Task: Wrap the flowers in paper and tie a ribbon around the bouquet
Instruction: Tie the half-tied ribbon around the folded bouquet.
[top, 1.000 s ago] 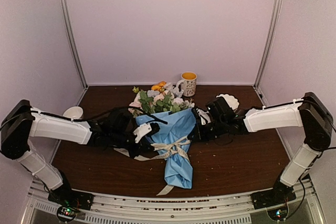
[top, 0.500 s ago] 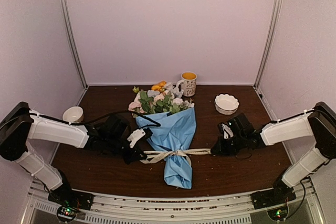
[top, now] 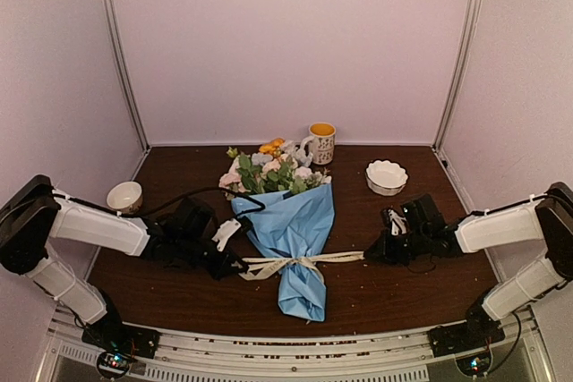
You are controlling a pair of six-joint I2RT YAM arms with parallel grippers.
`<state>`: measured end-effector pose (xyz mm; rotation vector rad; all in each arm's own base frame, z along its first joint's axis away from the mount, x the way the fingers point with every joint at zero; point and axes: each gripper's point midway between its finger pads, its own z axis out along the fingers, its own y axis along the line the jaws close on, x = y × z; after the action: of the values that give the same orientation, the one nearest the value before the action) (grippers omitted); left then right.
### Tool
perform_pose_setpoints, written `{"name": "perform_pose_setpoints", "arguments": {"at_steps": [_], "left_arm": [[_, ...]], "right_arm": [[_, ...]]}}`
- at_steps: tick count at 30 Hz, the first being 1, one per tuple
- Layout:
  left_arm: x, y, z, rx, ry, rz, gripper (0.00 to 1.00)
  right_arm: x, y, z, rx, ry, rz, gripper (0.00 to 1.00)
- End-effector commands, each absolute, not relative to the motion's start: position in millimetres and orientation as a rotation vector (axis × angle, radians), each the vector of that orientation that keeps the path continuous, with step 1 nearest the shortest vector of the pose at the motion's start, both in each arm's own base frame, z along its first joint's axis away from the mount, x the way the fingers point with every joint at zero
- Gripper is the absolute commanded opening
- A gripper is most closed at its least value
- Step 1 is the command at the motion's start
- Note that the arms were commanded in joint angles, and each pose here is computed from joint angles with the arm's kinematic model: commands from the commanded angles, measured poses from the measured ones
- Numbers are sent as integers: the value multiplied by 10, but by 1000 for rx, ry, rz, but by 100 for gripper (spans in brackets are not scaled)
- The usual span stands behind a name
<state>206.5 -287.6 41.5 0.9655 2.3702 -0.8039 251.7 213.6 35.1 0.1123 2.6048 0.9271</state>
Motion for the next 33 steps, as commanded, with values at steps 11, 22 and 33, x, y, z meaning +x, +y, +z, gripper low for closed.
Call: {"name": "perform_pose_setpoints", "arguments": {"at_steps": [11,22,33], "left_arm": [[2034,-2650,199,874,2520,-771,0],[2122,-2379,146,773,2556,-668,0],[2259,-2555,207,746,2512,-742,0]], "right_arm": [[2619,2169,263,143,2649,773,0],[2434,2025,143,185,2670,727,0],[2474,2291,325,117,2644,773,0]]}}
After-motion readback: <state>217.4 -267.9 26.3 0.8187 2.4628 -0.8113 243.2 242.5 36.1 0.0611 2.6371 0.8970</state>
